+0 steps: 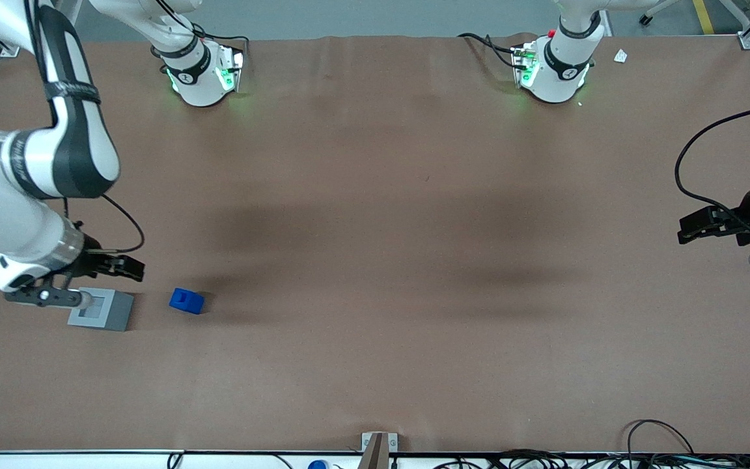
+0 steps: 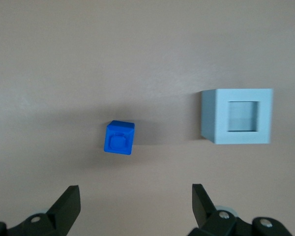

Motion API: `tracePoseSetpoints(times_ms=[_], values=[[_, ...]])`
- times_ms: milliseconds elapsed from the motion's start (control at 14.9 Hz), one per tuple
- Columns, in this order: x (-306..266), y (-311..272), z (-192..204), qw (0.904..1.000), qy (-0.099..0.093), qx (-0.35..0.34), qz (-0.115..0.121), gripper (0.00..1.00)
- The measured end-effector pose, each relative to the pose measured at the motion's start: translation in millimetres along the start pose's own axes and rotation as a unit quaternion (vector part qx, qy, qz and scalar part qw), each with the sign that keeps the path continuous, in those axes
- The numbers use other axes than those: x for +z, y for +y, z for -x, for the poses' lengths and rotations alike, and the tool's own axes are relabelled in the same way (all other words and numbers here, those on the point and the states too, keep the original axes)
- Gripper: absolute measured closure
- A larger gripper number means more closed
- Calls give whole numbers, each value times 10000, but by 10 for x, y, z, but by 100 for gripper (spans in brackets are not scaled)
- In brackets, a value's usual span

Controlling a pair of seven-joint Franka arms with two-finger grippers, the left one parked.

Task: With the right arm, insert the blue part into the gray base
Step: 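Move the open right gripper down over the blue block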

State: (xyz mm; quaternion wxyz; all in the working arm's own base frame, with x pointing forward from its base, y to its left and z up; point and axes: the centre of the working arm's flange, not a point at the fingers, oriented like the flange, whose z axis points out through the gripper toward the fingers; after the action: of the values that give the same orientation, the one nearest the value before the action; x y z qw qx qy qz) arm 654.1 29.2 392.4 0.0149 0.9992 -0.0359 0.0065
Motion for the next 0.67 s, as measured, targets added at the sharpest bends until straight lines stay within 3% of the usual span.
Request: tracePoseSetpoints(times_ms=[269, 471, 673], values=[[430, -127, -90, 10000, 3, -40, -21, 0], [726, -13, -171, 9992, -11, 288, -283, 0], [1076, 121, -251, 9984, -123, 455, -311, 0]])
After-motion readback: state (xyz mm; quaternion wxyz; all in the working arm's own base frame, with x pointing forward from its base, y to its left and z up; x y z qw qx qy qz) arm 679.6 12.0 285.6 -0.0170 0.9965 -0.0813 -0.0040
